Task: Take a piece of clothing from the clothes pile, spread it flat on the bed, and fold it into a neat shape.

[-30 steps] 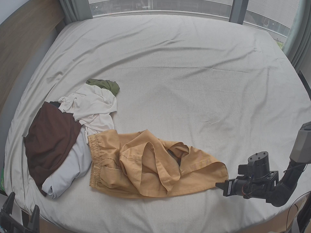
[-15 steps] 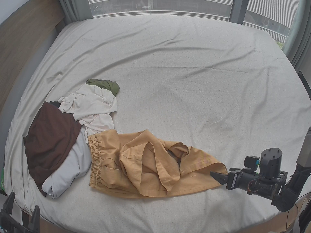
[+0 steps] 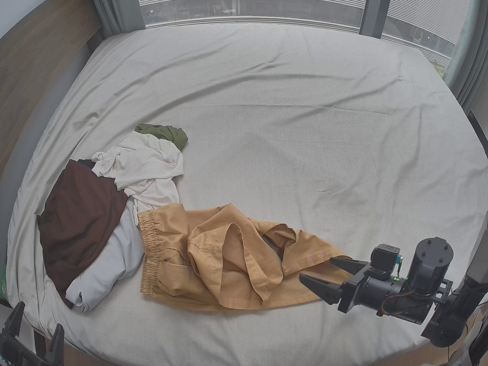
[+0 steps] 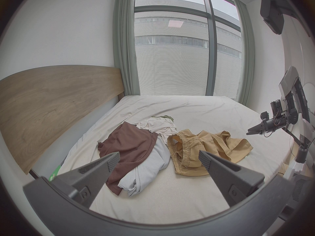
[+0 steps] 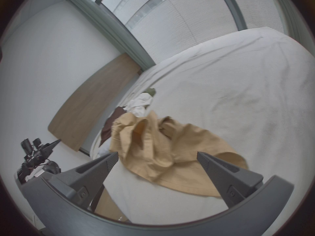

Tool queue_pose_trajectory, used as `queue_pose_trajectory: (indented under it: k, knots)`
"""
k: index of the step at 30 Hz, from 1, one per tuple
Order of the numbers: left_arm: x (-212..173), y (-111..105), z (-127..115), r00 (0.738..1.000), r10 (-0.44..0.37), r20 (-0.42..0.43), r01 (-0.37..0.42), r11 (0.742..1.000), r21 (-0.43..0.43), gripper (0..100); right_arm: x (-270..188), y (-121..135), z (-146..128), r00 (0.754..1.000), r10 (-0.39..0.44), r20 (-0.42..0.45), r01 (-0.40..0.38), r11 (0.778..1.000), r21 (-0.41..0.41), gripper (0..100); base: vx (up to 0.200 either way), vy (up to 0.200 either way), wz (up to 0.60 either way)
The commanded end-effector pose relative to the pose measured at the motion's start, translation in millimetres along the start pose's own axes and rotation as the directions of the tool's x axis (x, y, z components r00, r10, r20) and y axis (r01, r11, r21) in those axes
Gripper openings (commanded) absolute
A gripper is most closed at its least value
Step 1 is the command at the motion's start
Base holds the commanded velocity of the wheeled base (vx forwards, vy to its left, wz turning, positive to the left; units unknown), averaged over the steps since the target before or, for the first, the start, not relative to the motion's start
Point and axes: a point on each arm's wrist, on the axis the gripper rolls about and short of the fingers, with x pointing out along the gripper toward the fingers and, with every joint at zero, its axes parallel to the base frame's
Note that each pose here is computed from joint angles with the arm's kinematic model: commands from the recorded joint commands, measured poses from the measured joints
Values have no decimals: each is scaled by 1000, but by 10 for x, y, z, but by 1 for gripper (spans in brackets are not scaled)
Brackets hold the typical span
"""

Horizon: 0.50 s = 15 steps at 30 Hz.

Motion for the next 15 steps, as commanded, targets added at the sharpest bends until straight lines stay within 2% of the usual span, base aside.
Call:
queue_pose_trajectory:
  k: [1, 5, 6, 7, 8, 9, 10, 12, 13, 15]
  knots:
    - [0, -2, -50, 1000, -2, 1, 2, 1000, 3, 100, 203, 186, -12, 996, 86, 7, -86, 996, -18, 100, 0, 0, 0]
    - [0, -2, -49, 1000, -2, 2, 2, 1000, 1, 100, 340, 206, -26, 993, 120, 3, -120, 993, -19, 100, 0, 0, 0]
    - [-14, -2, 21, 999, -4, 39, 4, 1000, -6, 100, 382, 202, -38, 992, 127, -1, -127, 992, -18, 100, 0, 0, 0]
    - [-47, 0, 168, 995, -9, 100, 10, 1000, -6, 100, 404, 197, -49, 992, 126, -4, -126, 992, -16, 100, 0, 0, 0]
    - [-102, 3, 443, 984, -15, 178, 16, 1000, -2, 100, 417, 191, -65, 992, 125, -10, -125, 992, -16, 100, 0, 0, 0]
    - [-115, 4, 538, 981, -18, 195, 18, 1000, 0, 100, 419, 189, -69, 992, 124, -12, -125, 992, -15, 100, 0, 0, 0]
    - [-102, 15, 923, 973, -57, 222, 57, 998, 7, 100, 436, 192, -74, 992, 127, -13, -127, 992, -16, 100, 0, 0, 0]
    - [-88, 17, 967, 973, -71, 218, 71, 997, 8, 100, 445, 191, -76, 992, 127, -13, -127, 992, -16, 100, 0, 0, 0]
    - [9, 20, 982, 978, -146, 147, 147, 989, 6, 100, 473, 202, -106, 991, 132, -22, -132, 991, -16, 100, 0, 0, 0]
    - [120, 9, 877, 975, -213, 59, 215, 977, -13, 100, 462, 202, -118, 991, 131, -28, -131, 991, -12, 100, 0, 0, 0]
